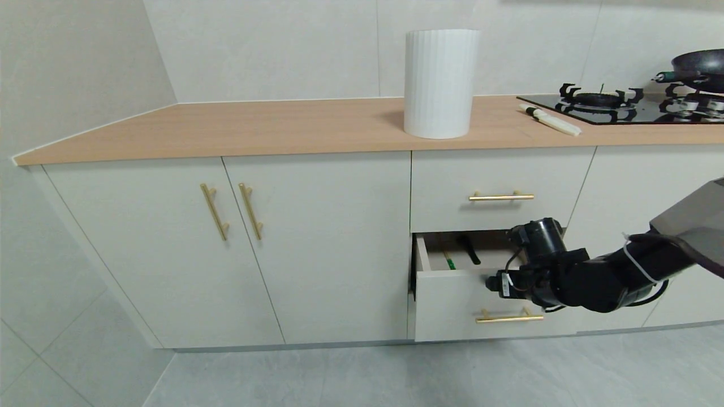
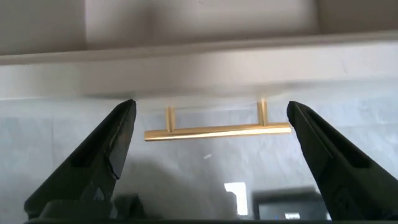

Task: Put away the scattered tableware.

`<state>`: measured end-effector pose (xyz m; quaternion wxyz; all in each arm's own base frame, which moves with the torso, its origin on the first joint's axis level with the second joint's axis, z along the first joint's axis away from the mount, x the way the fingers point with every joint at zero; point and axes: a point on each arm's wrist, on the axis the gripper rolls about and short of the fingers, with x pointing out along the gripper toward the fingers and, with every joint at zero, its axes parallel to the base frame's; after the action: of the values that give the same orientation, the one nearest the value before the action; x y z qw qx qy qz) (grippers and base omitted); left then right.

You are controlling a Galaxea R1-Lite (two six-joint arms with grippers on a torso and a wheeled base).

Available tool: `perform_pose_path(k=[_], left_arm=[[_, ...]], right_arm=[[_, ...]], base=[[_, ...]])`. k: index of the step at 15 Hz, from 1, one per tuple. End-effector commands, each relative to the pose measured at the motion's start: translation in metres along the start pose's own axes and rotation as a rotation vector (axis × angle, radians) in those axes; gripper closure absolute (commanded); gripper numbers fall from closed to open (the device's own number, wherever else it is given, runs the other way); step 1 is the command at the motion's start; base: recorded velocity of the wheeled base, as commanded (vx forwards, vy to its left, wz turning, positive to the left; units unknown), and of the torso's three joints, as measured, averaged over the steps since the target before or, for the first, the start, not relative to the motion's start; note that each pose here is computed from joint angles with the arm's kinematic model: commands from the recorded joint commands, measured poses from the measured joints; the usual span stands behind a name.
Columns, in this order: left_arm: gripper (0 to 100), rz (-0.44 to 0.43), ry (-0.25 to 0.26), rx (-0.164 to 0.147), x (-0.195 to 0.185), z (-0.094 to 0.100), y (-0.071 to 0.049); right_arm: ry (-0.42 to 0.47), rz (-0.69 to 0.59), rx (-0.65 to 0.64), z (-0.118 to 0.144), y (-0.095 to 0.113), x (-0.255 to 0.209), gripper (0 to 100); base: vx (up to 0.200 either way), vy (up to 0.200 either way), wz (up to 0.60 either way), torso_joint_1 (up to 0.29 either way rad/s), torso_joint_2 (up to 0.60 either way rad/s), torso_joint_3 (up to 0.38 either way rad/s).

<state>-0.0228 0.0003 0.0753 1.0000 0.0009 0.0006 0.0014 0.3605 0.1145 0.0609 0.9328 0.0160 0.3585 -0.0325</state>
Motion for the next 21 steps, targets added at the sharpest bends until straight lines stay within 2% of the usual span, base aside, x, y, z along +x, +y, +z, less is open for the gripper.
perform_pose_path(k=[1,5,11,14,16,18,21], left_arm=[[0,-0.001,0.000,0.000,0.000,0.000,0.000],[0,0.000,0.000,0.000,0.000,0.000,0.000],[0,0.000,0.000,0.000,0.000,0.000,0.000],[0,0.000,0.000,0.000,0.000,0.000,0.000],[0,0.000,0.000,0.000,0.000,0.000,0.000],[0,0.000,0.000,0.000,0.000,0.000,0.000],[0,0.000,0.000,0.000,0.000,0.000,0.000]], right_arm=[[-0.001,-0.020,0.016,0.005,-0.004,0.023,0],[-0.038,-0.020,0.033,0.006,-0.002,0.048,0],[-0.169,-0.015,0.097,0.010,-0.008,0.080,0],[-0.197,-0.027,0.113,0.011,-0.008,0.090,0],[-0.212,-0.030,0.136,0.014,-0.008,0.092,0],[-0.265,-0.065,0.215,0.022,-0.005,0.106,0],[-0.289,-0.089,0.244,0.027,-0.009,0.114,0]], base=[[0.000,0.000,0.00,0.000,0.00,0.000],[0.000,0.000,0.00,0.000,0.00,0.000],[0.000,0.000,0.00,0.000,0.00,0.000],[0.000,0.000,0.00,0.000,0.00,0.000],[0.000,0.000,0.00,0.000,0.00,0.000],[0.000,0.000,0.00,0.000,0.00,0.000],[0.000,0.000,0.00,0.000,0.00,0.000]])
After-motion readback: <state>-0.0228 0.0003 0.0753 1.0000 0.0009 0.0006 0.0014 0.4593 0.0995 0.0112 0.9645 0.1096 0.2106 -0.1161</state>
